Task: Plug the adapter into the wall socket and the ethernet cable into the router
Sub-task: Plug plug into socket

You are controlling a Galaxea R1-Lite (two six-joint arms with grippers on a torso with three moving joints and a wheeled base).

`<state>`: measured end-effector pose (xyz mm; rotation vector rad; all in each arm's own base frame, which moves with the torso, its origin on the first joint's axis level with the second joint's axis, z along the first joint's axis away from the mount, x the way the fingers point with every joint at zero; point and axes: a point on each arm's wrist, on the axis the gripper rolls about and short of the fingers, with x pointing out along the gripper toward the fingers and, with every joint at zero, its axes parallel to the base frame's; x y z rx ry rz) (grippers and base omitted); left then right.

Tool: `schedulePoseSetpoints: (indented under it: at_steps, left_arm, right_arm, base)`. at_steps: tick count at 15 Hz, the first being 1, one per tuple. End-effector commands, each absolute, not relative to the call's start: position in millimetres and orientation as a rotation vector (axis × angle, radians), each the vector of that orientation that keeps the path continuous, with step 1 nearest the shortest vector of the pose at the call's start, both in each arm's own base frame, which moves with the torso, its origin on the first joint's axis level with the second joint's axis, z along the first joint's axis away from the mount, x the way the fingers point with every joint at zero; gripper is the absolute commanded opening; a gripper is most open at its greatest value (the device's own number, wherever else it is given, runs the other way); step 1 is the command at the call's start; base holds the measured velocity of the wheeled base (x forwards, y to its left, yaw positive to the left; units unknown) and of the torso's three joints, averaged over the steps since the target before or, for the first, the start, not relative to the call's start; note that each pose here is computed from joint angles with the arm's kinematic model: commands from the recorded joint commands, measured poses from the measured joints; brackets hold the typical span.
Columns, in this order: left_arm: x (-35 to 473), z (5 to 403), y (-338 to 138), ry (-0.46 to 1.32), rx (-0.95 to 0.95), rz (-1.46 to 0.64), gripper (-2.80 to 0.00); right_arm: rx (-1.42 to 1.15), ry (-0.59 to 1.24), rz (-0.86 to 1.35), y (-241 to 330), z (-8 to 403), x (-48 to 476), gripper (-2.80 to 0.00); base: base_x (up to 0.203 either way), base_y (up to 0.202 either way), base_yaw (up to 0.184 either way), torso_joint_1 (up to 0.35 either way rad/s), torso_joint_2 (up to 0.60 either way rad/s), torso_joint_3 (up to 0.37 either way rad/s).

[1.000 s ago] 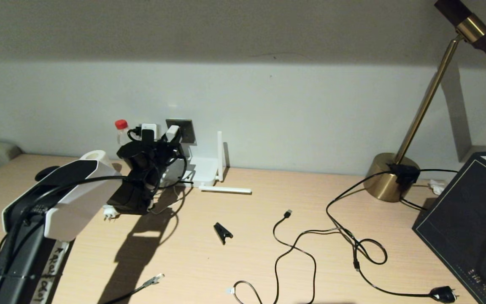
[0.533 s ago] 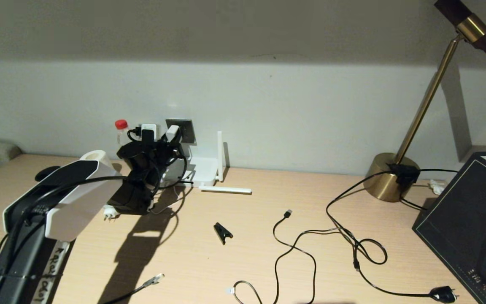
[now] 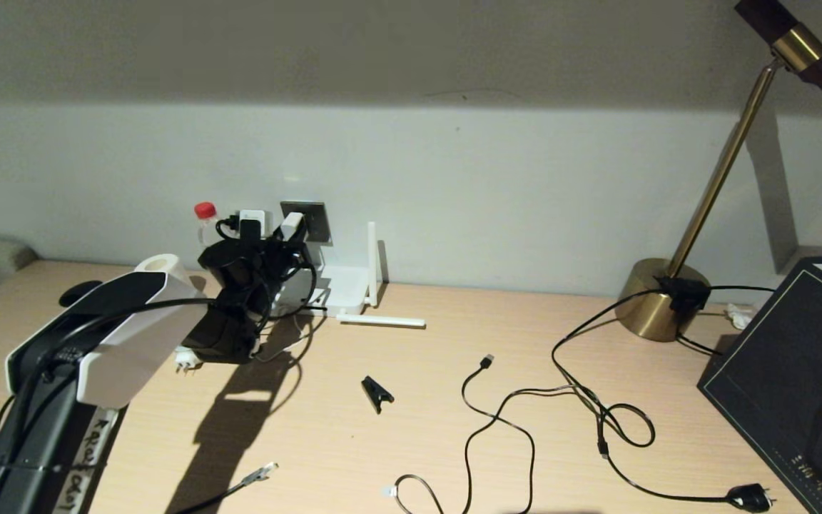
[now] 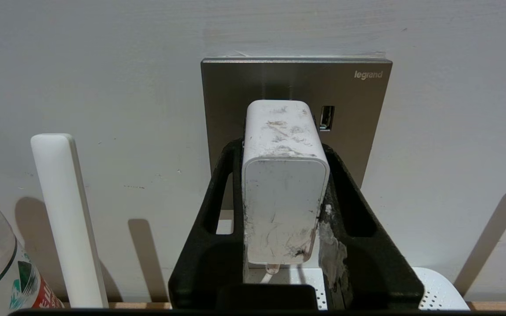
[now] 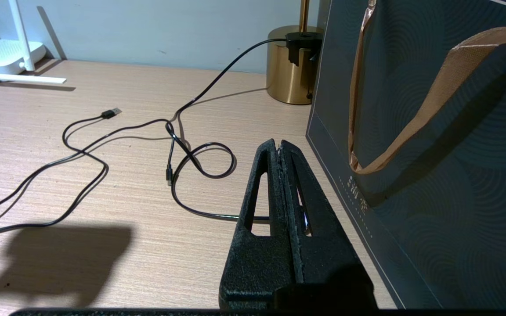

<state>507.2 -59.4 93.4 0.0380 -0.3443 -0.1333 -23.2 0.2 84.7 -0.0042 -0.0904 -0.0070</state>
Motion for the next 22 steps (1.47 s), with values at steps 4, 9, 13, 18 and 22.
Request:
schedulePoseSetpoints:
  at_steps: [4,9,13,18,22]
  left_arm:
    - [511.2,98.0,-59.7,-0.352,0.038,-0.133,-2.8]
    - [512.1,95.6,-59.8,-0.343,0.038,-0.132,-2.8]
    - [514.6,101.0,-60.1,-0.349,0.038,-0.132,-2.8]
    - [517.1,97.0,-60.4,-0.346,0.039,-0.132,-2.8]
    - [522.1,92.9,-61.4,-0.356,0.034,-0.116,-2.8]
  right_arm:
    - [-0.005,-0.056,-0.006,0.2,75.0,-20.4,-2.8]
    - [-0.005,-0.057,-0.006,0.2,75.1,-20.4,-2.8]
    - [-0.005,-0.055,-0.006,0.2,74.9,-20.4,-2.8]
    - [-0.005,-0.057,-0.006,0.2,75.1,-20.4,-2.8]
    - [-0.005,-0.056,-0.006,0.2,75.0,-20.4,-2.8]
  base:
    - [0.0,0.0,0.0,0.0,0.0,0.0]
    - [0.0,0.0,0.0,0.0,0.0,0.0]
    - [0.0,0.0,0.0,0.0,0.0,0.0]
    - [0.0,0.0,0.0,0.0,0.0,0.0]
    - [0.0,0.0,0.0,0.0,0.0,0.0]
